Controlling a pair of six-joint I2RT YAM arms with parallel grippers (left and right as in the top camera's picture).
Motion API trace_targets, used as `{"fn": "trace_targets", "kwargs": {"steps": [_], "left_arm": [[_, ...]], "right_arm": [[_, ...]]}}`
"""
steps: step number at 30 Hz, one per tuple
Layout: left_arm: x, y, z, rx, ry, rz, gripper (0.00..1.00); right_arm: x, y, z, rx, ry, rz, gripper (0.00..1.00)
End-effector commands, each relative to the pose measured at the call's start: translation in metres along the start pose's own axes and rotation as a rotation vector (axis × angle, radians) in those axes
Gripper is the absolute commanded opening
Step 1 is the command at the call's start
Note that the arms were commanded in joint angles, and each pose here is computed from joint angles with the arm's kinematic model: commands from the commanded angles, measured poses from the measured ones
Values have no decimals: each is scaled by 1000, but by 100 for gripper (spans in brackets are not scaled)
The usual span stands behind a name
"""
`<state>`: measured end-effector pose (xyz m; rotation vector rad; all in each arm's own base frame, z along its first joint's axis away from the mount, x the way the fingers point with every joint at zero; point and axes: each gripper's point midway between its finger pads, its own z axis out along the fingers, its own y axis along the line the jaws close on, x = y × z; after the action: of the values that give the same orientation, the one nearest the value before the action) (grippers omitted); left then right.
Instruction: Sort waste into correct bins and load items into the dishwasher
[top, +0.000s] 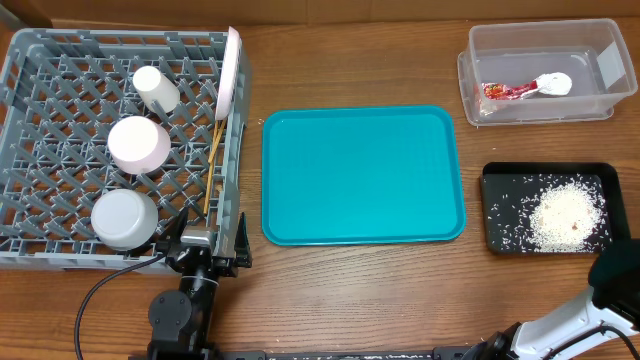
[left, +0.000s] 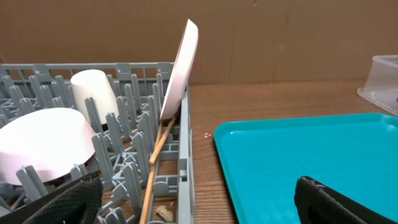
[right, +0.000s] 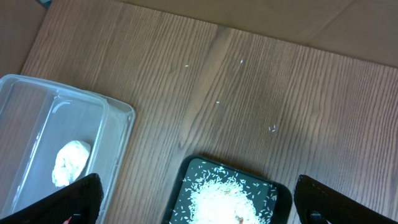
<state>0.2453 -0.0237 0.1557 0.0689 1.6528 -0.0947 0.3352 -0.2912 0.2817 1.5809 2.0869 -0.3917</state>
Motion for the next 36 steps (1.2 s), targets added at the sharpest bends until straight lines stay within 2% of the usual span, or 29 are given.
{"fn": "trace_targets", "kwargs": {"steps": [1, 31, 36], "left_arm": [[0, 0, 0, -3, -6, 31, 100], [0, 0, 0, -3, -6, 31, 100], [0, 0, 0, -3, -6, 32, 100]], "right_arm": [[-3, 0, -2, 4, -16, 2, 100], [-3, 0, -1, 5, -14, 2, 100], [-7, -2, -31, -37, -64, 13, 100]]}}
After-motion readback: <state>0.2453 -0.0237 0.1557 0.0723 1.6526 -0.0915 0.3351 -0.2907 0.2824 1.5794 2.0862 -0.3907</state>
